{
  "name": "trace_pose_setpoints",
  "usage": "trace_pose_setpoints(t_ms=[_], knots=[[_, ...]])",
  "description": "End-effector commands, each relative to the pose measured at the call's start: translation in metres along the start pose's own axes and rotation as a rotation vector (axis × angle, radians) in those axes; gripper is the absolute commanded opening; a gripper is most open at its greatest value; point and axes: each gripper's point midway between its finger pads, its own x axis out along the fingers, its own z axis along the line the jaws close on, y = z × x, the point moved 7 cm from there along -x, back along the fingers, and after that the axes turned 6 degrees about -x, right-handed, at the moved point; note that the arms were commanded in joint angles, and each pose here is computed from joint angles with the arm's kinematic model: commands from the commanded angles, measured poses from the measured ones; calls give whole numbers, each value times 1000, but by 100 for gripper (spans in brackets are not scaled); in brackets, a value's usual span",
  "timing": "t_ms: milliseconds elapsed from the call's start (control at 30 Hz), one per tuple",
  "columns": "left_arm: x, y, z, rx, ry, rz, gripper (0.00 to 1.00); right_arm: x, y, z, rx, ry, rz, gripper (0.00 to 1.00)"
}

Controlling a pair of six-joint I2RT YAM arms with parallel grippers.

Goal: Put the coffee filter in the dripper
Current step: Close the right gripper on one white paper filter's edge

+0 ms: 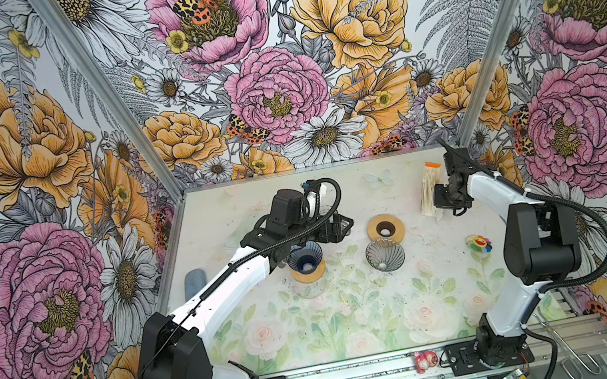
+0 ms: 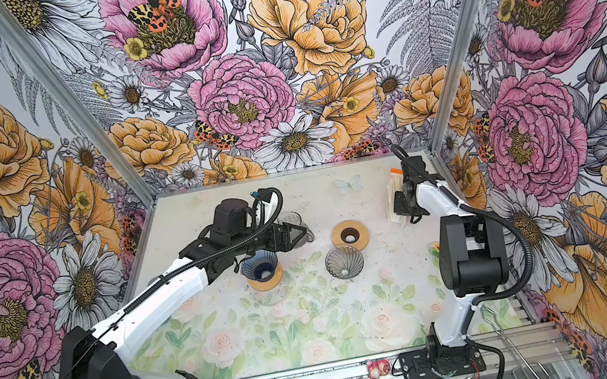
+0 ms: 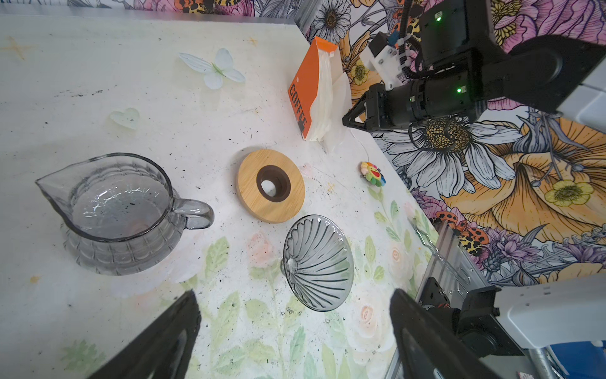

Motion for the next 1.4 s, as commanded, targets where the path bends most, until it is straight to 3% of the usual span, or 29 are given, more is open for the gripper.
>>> trace_pose_setpoints(t_ms=[0, 300, 1367], knots=[[1, -5, -7, 13, 20, -19, 92, 0, -13, -2, -10, 32, -36, 14], [3, -8, -8, 29, 23, -19, 92, -11, -13, 1, -28, 28, -61, 0], [4, -11, -10, 41, 28, -19, 92, -82, 6, 1, 0, -15, -158, 0]])
